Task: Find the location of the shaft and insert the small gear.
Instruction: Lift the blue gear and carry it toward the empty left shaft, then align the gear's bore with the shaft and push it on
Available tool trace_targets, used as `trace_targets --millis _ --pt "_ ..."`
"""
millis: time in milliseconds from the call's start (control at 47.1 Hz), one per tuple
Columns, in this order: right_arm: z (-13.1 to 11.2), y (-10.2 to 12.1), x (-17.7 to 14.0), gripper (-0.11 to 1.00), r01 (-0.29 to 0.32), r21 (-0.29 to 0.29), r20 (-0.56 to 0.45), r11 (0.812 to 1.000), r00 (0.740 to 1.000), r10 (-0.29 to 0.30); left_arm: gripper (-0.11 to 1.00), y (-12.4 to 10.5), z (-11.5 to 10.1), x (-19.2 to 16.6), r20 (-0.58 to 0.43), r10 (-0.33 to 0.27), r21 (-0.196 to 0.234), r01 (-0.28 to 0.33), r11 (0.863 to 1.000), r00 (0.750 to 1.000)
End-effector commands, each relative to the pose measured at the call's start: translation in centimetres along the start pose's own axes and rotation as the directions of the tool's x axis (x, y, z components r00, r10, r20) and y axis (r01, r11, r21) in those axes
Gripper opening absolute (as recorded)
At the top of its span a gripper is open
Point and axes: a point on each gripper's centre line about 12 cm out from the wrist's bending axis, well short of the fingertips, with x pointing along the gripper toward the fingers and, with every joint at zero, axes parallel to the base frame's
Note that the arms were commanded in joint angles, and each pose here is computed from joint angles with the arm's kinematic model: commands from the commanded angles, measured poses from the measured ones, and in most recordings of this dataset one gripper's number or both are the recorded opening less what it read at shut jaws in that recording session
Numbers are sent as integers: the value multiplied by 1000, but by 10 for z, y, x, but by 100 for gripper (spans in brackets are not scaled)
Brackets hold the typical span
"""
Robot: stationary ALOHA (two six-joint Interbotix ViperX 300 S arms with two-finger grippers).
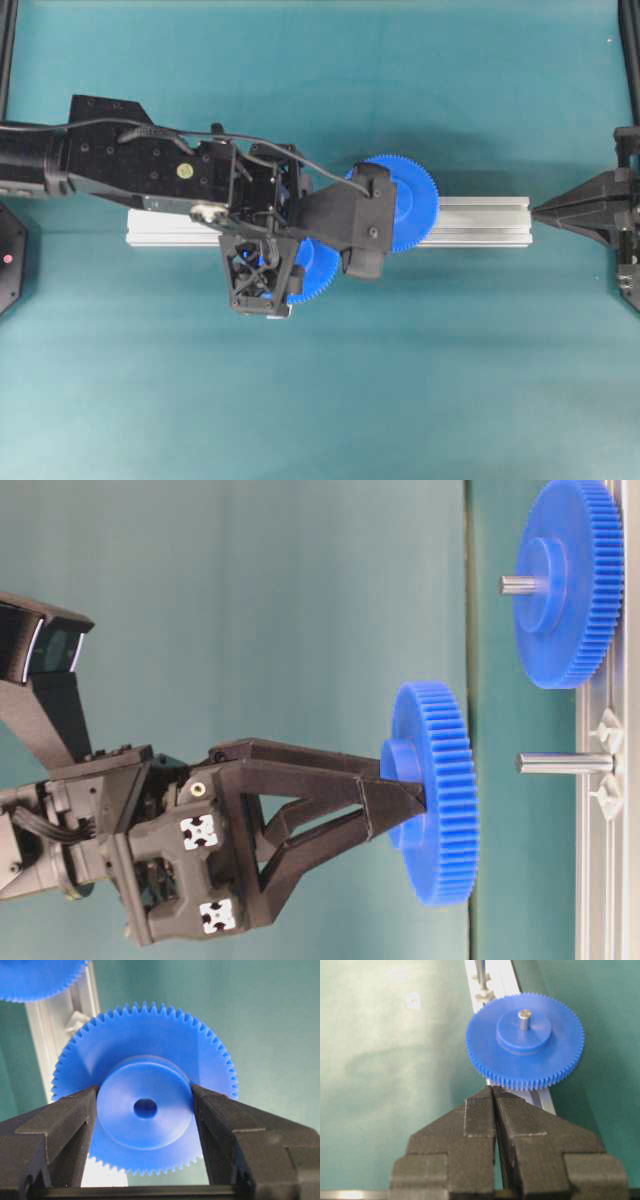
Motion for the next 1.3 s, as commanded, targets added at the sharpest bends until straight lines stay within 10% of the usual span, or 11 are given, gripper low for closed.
trace_targets --millis 0,1275 --pt "4 0 0 3 1 10 13 1000 1000 -2 63 6 8 -16 53 11 -8 -10 1000 999" --pt "-1 -2 1 3 12 13 1 1000 1000 -12 63 52 5 19 51 51 -37 -49 998 997"
